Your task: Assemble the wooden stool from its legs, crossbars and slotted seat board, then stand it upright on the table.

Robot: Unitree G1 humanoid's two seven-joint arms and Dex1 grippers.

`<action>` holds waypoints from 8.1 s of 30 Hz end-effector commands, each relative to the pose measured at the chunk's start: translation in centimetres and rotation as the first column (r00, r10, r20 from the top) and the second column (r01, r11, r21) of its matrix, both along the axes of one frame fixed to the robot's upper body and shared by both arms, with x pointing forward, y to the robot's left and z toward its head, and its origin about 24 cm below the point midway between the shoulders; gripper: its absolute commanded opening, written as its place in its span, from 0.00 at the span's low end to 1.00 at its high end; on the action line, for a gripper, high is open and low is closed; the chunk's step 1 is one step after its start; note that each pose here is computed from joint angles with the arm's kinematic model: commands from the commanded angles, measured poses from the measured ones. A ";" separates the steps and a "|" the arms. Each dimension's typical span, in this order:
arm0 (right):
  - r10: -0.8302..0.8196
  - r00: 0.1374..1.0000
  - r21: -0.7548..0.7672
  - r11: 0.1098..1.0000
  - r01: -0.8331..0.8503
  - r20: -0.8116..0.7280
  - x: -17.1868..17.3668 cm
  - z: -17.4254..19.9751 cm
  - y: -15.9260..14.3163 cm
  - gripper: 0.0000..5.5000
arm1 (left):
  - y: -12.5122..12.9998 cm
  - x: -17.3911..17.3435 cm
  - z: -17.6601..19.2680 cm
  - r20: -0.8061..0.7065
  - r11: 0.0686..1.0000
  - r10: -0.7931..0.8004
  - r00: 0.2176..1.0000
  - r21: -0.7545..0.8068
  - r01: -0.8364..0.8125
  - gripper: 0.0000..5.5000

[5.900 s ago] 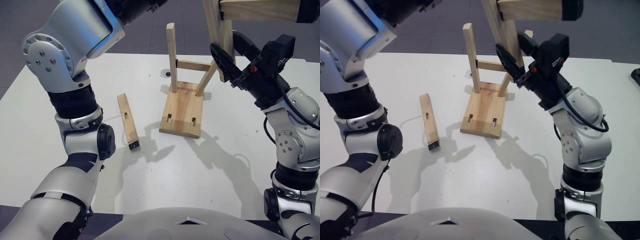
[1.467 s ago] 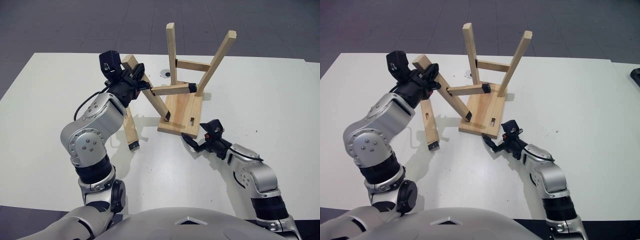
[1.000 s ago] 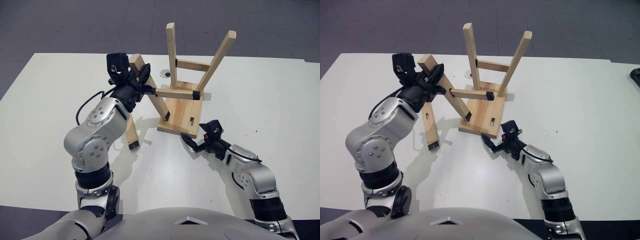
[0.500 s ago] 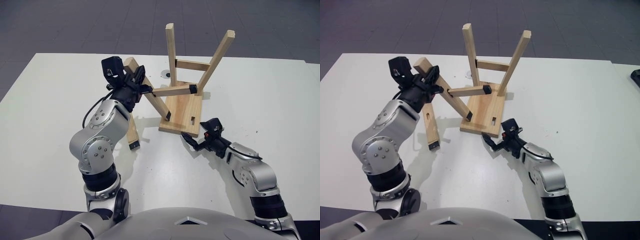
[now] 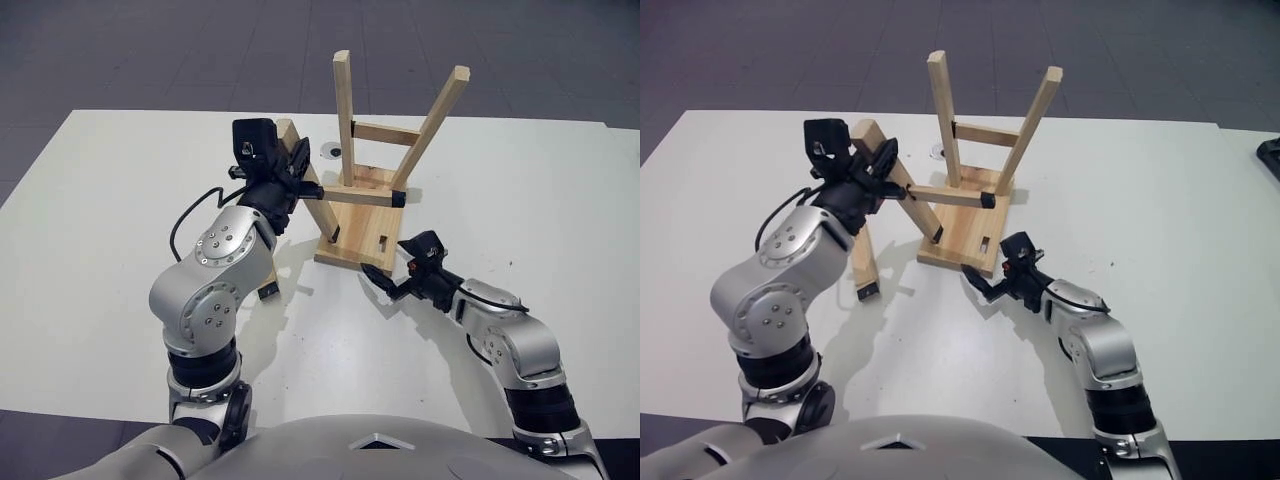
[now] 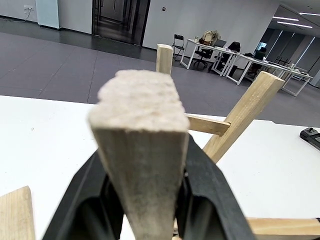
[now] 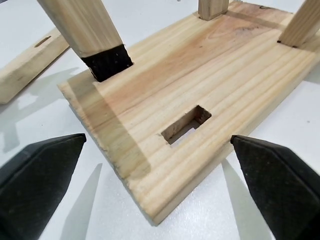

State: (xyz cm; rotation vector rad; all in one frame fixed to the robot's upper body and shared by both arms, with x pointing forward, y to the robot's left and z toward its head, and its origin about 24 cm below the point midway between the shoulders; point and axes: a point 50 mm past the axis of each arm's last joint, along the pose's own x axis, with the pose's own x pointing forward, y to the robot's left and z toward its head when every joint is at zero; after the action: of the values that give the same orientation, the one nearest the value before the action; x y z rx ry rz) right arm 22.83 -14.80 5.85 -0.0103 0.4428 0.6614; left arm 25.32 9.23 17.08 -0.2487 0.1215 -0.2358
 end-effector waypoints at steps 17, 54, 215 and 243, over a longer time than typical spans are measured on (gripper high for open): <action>0.122 0.991 -0.063 0.990 -0.126 -0.052 1.7 -0.1 2.1 0.98 | -0.7 -0.7 -12.7 -0.516 0.894 -0.011 0.857 0.379 0.239 0.19; -0.049 0.995 -0.050 0.997 0.053 0.087 0.3 1.7 -1.9 0.98 | 8.9 3.0 -0.2 0.079 0.948 0.217 0.973 0.220 -0.230 0.97; -0.780 0.617 0.636 0.427 0.643 -0.100 2.1 8.3 -4.8 0.19 | 9.1 8.9 -0.8 0.128 0.902 0.431 0.893 -0.088 -0.422 0.98; -0.823 0.529 0.558 0.345 0.755 -0.207 0.6 6.2 -6.0 0.19 | 8.9 8.0 0.3 0.176 0.875 0.479 0.860 -0.176 -0.452 0.98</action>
State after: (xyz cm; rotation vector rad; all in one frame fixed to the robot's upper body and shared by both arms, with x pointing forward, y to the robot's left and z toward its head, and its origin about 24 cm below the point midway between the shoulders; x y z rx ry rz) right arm 23.70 -20.94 13.64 0.7716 -0.0408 -0.1951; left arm 33.35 18.23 17.65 -0.3669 -0.1870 0.2178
